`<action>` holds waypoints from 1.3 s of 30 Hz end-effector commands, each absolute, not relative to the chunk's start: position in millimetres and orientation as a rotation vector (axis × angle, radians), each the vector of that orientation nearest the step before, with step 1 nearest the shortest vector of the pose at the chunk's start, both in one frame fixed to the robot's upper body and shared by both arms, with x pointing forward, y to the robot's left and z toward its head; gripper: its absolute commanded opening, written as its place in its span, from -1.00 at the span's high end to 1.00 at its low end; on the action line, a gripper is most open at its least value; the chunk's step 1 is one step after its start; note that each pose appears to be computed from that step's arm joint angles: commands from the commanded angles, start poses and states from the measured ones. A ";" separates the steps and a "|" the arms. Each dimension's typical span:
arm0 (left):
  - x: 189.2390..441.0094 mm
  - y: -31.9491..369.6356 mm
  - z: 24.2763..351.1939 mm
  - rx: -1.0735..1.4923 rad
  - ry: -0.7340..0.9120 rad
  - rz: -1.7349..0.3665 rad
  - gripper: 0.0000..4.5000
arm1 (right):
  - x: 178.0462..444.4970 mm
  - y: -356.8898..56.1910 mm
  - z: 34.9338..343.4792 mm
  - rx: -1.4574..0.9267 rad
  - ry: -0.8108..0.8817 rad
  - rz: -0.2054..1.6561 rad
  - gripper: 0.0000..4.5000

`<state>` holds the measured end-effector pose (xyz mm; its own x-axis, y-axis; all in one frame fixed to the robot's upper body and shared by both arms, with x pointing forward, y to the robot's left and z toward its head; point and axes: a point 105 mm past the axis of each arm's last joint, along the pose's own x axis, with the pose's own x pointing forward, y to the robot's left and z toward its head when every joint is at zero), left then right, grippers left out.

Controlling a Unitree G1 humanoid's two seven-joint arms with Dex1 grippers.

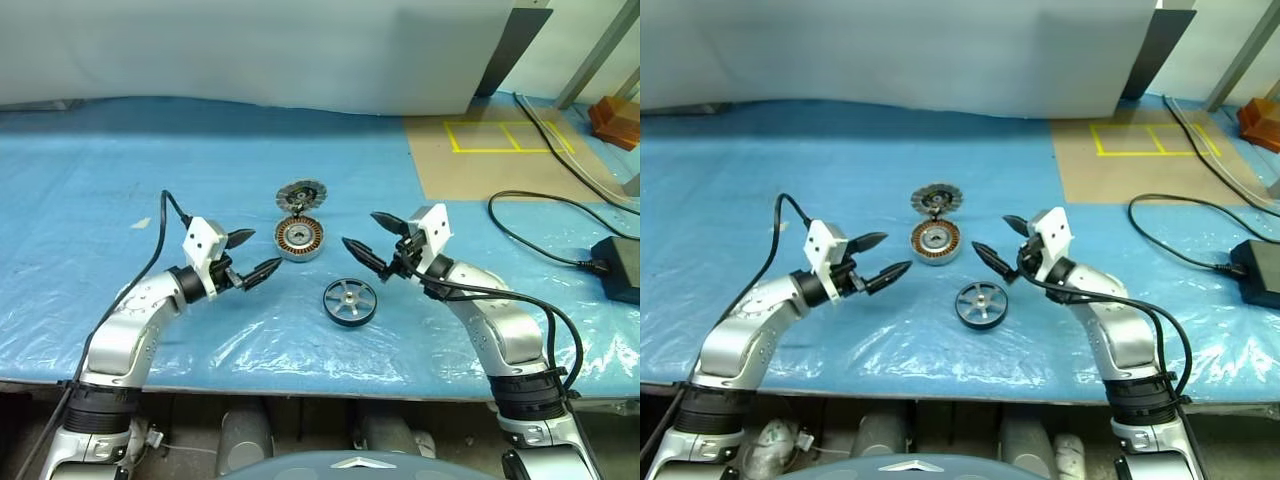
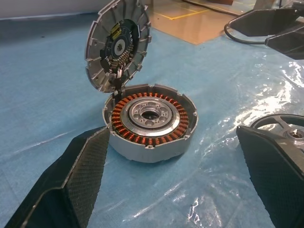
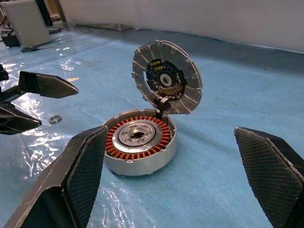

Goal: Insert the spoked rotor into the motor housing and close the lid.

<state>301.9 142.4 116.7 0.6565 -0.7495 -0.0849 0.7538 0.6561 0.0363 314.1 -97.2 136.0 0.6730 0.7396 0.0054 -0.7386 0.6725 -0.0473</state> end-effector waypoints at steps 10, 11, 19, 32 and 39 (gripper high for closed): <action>301.1 160.0 160.9 0.119 0.001 -0.908 -1.00 | 315.4 -77.3 160.9 -0.076 -0.110 0.970 -1.00; 301.6 159.1 161.9 0.122 -0.002 -0.912 -1.00 | 315.9 -78.8 159.4 -0.090 -0.105 0.979 -1.00; 304.4 150.0 152.8 0.120 0.003 -0.941 -1.00 | 312.1 -62.0 165.4 -0.138 -0.060 1.121 -1.00; 302.5 160.4 141.8 0.086 0.019 -0.864 -1.00 | 327.9 -12.0 161.2 -0.498 0.306 1.420 -1.00; 286.0 167.0 129.0 0.131 0.061 -0.870 -1.00 | 361.8 4.2 156.0 -0.597 0.392 1.339 -1.00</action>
